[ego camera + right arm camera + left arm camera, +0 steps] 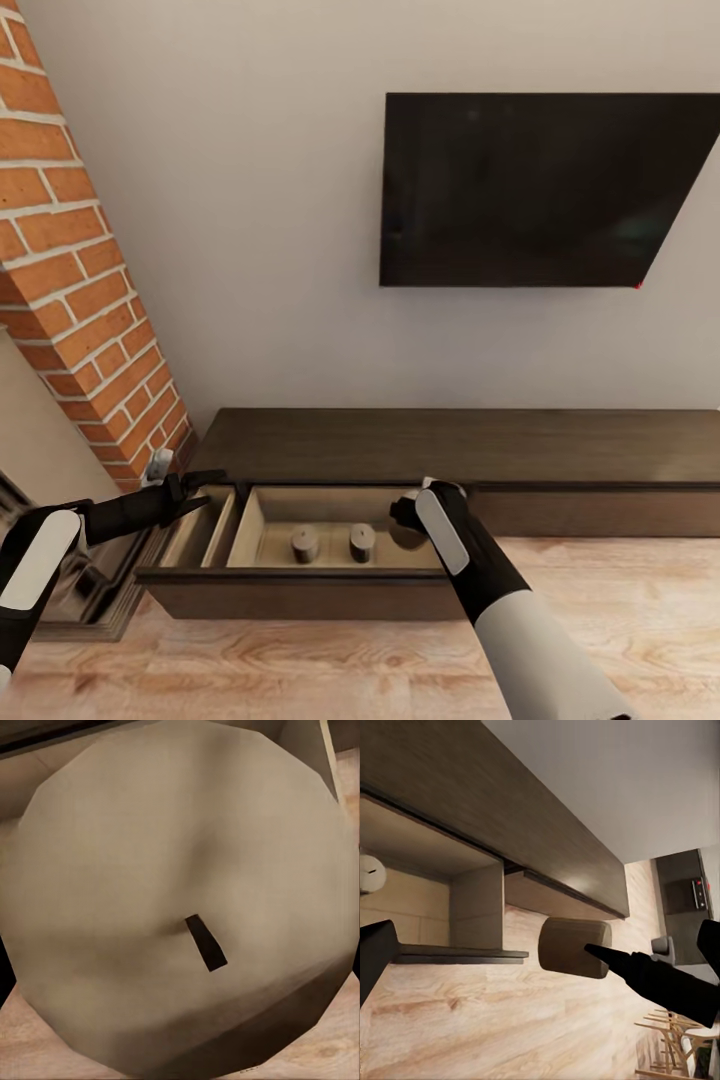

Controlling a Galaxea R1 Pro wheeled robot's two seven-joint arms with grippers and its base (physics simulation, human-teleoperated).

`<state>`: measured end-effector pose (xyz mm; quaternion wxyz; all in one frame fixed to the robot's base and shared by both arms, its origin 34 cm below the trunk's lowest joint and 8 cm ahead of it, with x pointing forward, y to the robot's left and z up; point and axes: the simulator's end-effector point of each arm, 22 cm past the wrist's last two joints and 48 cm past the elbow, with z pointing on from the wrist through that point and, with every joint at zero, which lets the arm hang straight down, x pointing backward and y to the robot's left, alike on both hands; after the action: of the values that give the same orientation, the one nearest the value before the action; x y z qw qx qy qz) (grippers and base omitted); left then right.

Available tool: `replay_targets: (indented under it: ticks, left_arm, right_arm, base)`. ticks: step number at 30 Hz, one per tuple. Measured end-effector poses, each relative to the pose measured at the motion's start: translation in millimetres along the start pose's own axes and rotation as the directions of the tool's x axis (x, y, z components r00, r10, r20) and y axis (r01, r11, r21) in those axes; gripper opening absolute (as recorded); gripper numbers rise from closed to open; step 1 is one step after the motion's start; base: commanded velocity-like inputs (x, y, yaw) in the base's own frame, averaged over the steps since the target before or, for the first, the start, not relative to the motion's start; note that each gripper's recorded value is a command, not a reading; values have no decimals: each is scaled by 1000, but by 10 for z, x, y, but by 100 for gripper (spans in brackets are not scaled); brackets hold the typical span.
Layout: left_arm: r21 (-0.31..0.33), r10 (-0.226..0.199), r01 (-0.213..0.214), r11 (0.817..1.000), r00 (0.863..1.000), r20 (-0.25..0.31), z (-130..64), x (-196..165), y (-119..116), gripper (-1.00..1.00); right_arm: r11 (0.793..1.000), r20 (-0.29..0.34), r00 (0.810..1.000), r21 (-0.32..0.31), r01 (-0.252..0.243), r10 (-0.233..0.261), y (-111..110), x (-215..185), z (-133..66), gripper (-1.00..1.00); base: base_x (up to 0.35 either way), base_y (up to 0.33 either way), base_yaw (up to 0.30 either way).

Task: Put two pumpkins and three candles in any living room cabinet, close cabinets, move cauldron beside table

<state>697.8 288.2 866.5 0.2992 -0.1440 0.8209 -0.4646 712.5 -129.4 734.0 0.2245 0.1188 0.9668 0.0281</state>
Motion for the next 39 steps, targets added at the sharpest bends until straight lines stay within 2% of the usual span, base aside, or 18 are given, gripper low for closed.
replay_targets:
  ticks: [5,10,21,28,34,39]
  left_arm:
    - [-1,0,0,1000,1000,0,0,0,2,100]
    - [0,0,0,1000,1000,0,0,0,0,100]
    - [0,0,0,1000,1000,0,0,0,1,100]
    - [0,0,0,1000,1000,0,0,0,0,100]
    - [0,0,0,1000,1000,0,0,0,1,100]
    - [0,0,0,1000,1000,0,0,0,0,100]
  right_arm:
    - [1000,-5,1000,11,19,-19,6,64,38,-100]
    - [1000,-5,1000,15,16,-16,-2,83,60,-100]
    - [998,-70,997,56,33,-29,-124,315,216,-100]
    - [997,-79,997,72,31,-25,-172,374,268,-100]
    - [993,-86,995,104,55,-46,-260,428,311,-100]
    - [992,-77,996,120,47,-38,-308,449,351,-100]
  base:
    - [182,31,0]
    - [127,3,0]
    - [79,0,0]
    - [106,0,0]
    - [17,0,0]
    - [108,0,0]
